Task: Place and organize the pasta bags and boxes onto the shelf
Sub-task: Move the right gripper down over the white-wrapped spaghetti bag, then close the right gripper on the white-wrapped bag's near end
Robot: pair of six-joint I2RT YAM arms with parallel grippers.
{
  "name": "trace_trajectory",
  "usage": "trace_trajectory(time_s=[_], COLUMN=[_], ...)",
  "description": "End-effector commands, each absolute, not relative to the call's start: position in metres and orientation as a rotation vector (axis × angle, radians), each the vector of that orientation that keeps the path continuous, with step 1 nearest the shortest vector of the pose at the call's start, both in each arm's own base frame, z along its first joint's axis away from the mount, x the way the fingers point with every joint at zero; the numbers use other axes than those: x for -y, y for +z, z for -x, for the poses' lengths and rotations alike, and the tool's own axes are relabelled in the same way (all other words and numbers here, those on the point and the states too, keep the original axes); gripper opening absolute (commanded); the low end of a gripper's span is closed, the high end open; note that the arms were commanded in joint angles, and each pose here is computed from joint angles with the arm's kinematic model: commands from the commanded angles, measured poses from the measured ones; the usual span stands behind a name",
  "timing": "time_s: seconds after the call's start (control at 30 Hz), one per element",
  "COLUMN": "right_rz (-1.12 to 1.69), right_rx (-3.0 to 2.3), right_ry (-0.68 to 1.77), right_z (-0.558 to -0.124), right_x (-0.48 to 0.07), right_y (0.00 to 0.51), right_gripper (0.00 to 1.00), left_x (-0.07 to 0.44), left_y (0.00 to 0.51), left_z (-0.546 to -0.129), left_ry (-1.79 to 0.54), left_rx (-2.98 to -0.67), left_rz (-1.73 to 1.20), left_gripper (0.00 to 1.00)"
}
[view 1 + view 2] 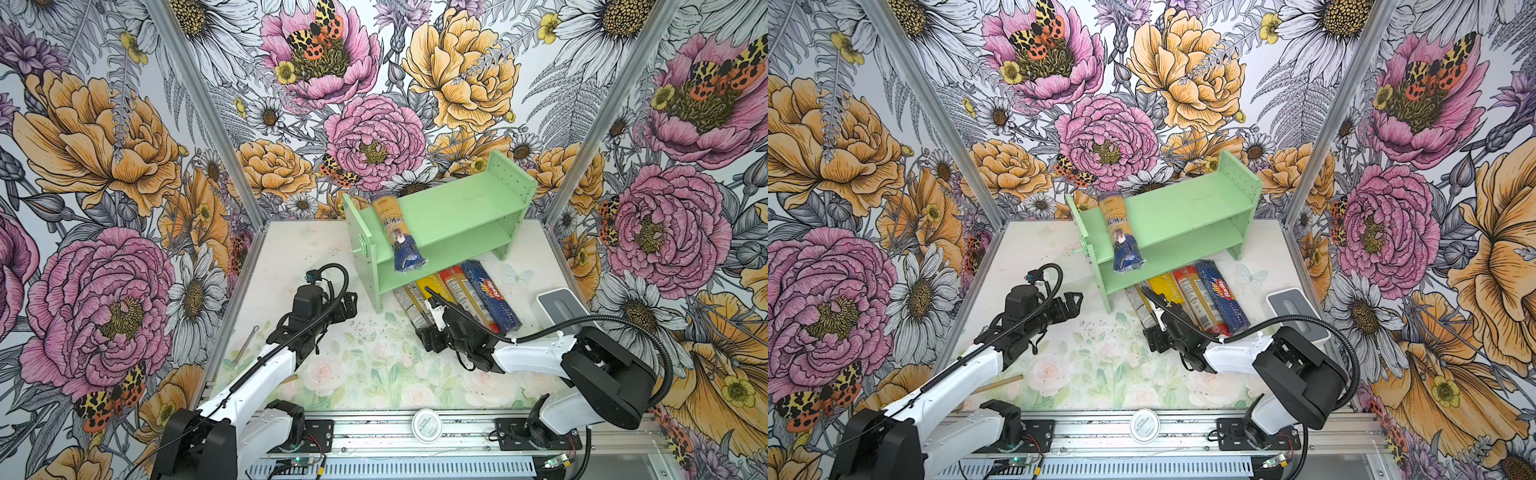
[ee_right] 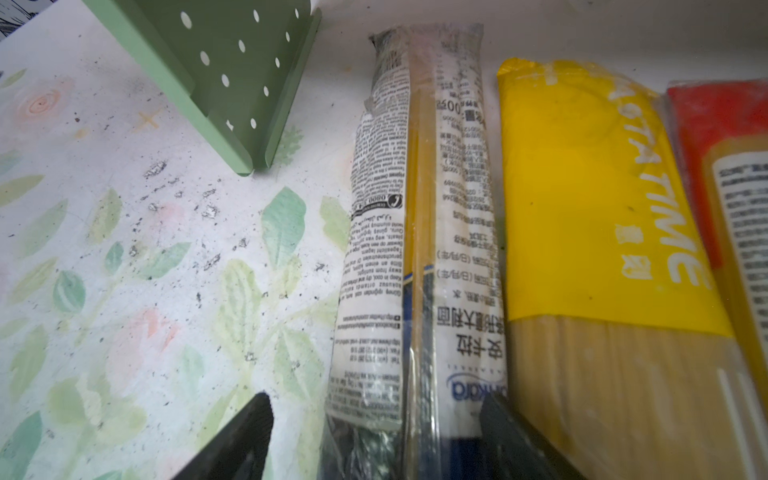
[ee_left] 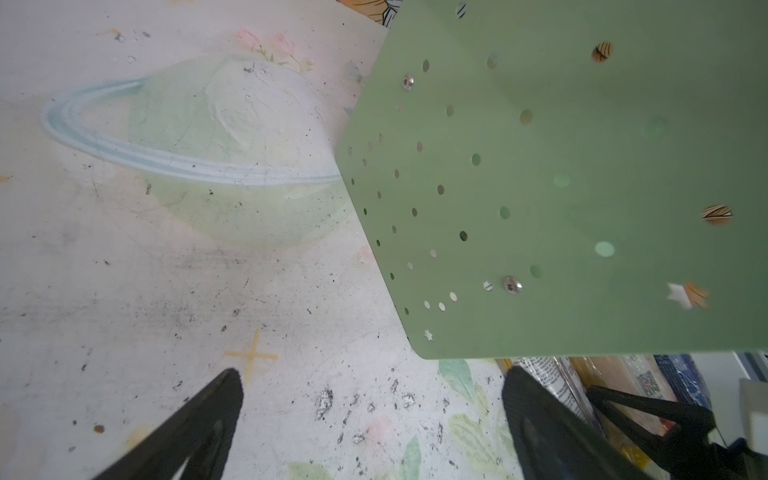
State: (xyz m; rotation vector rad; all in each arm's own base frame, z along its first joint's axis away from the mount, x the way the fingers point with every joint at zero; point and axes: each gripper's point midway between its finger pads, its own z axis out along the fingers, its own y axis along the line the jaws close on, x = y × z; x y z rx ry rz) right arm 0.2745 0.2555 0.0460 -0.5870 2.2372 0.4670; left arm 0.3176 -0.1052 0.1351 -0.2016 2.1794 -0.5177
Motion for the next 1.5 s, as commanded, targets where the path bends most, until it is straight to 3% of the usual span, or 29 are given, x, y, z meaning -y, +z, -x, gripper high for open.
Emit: trace_trajectory(time_s=[0.0, 0.87, 1.47], right_rz=[0.588, 0.516, 0.566], right_rx=[-2.189, -2.238, -2.171], right_ry=[0.462, 0.324, 0.490], right_z=[-0.280, -0.289, -0.260], right_x=[-0.260, -0.244, -0.277], right_y=[0.047, -0.007, -0.003], right_gripper=[0.80, 0.77, 0.74], left_x=[0.106, 0.106, 0.104], left_y=[0.143, 0.140, 0.140], left_z=[-0.320, -0.320, -0.316], left_ry=[-0.513, -0.510, -0.511], left_rx=[-2.159, -2.166, -2.161], left_rz=[0.203, 0.198, 0.205], left_gripper=[0.99, 0.99, 0.99])
